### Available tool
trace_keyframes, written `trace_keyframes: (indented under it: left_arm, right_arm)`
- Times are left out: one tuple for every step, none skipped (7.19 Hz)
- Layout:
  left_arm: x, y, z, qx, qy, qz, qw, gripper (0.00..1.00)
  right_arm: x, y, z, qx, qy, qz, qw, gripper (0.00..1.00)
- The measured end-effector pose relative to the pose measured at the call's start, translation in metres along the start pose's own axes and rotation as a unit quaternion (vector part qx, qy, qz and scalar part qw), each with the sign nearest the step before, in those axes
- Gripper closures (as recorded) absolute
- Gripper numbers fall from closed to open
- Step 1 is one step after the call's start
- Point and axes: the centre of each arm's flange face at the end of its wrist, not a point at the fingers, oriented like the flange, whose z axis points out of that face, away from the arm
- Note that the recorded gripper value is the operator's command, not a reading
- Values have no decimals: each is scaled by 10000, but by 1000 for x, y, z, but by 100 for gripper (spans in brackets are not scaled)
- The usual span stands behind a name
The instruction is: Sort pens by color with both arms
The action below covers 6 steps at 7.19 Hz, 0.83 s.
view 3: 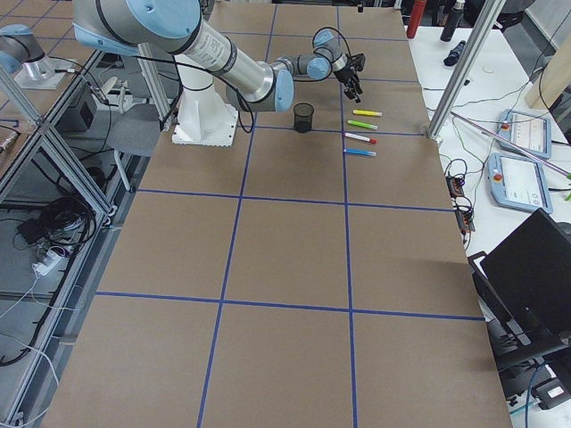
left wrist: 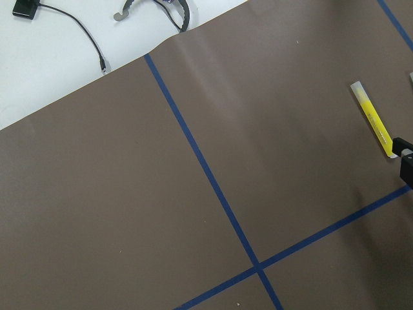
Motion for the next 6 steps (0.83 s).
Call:
trace_keyframes:
  left_arm:
    - [0,3,0,1,2,-6,10000,1]
    - [1,5,-1,7,6,-18,10000,1]
    - [2,6,-2,11,28,-25,10000,1]
    - [3,7,-2,8,66,-30,10000,1]
    - [3,7,-2,4,90,-35,10000,1]
    - [3,8,-2,0,97,-39,9999,1]
  right_arm:
    - [-10,-16,-13,-142,-58,-9,9999,1]
    - [-19,-38,-31,-325,-21,-38,9995,1]
    - [-20,-68,-49,-553,104,-59,9984,0]
    - [-10,-104,-61,-795,200,-37,9966,0]
    - [9,-138,-67,-978,238,-40,9949,0]
    - [45,-167,-65,-1090,195,-127,9938,0]
